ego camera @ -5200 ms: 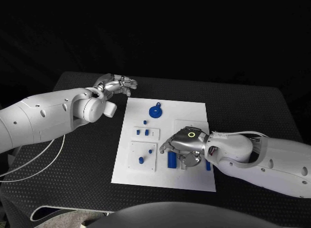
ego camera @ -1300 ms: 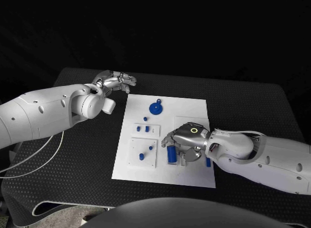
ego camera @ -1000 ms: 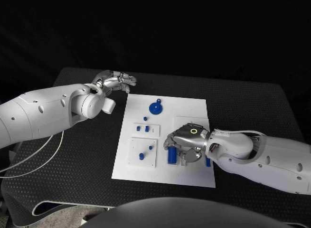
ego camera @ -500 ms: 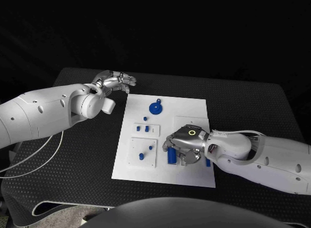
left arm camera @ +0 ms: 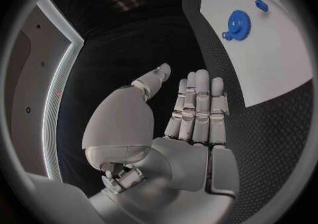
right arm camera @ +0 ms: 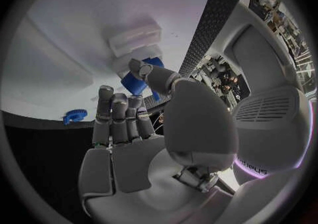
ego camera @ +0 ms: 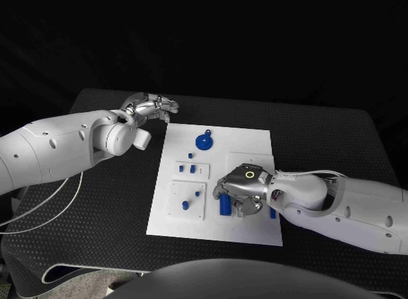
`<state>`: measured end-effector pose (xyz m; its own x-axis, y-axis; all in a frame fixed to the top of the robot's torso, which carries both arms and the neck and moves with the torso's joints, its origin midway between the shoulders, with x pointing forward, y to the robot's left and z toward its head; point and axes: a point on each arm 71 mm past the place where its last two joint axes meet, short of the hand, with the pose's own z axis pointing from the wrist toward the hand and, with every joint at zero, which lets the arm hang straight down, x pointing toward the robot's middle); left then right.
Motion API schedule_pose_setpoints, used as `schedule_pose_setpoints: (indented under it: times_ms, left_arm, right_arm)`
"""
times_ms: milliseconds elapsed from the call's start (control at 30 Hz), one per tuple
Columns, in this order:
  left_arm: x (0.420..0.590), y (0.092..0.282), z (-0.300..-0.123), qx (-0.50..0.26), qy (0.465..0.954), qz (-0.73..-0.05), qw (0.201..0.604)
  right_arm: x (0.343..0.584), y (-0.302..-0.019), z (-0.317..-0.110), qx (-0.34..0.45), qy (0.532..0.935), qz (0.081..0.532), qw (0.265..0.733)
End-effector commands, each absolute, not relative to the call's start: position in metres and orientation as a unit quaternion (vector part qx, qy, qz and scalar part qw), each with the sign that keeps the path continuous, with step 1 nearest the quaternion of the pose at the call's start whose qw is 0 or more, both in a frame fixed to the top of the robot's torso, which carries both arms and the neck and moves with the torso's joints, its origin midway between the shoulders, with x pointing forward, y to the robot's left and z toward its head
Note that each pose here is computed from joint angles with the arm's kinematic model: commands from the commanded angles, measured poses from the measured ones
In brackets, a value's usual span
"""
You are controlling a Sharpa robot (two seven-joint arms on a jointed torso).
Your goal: Assemble the parts on the task board
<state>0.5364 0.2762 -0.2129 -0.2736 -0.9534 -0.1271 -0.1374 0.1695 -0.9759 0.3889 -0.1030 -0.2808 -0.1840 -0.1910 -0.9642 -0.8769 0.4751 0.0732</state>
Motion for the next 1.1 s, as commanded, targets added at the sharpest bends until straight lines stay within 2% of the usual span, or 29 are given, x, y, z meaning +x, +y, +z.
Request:
schedule_pose_setpoints:
  times_ms: [33, 533, 1100]
  left_arm:
    - [0.5360, 0.2737, -0.2122, -0.423, 0.639, -0.487, 0.418]
    - [0.5360, 0.2739, -0.2125, -0.423, 0.641, -0.485, 0.418]
    - [0.5359, 0.2748, -0.2126, -0.423, 0.642, -0.484, 0.419]
  right_arm:
    - [0.3868, -0.1029, -0.2843, -0.399, 0.695, 0.328, 0.500]
    - [0.3858, -0.1026, -0.2819, -0.383, 0.692, 0.353, 0.500]
    - [0.3885, -0.1064, -0.2792, -0.364, 0.687, 0.359, 0.516]
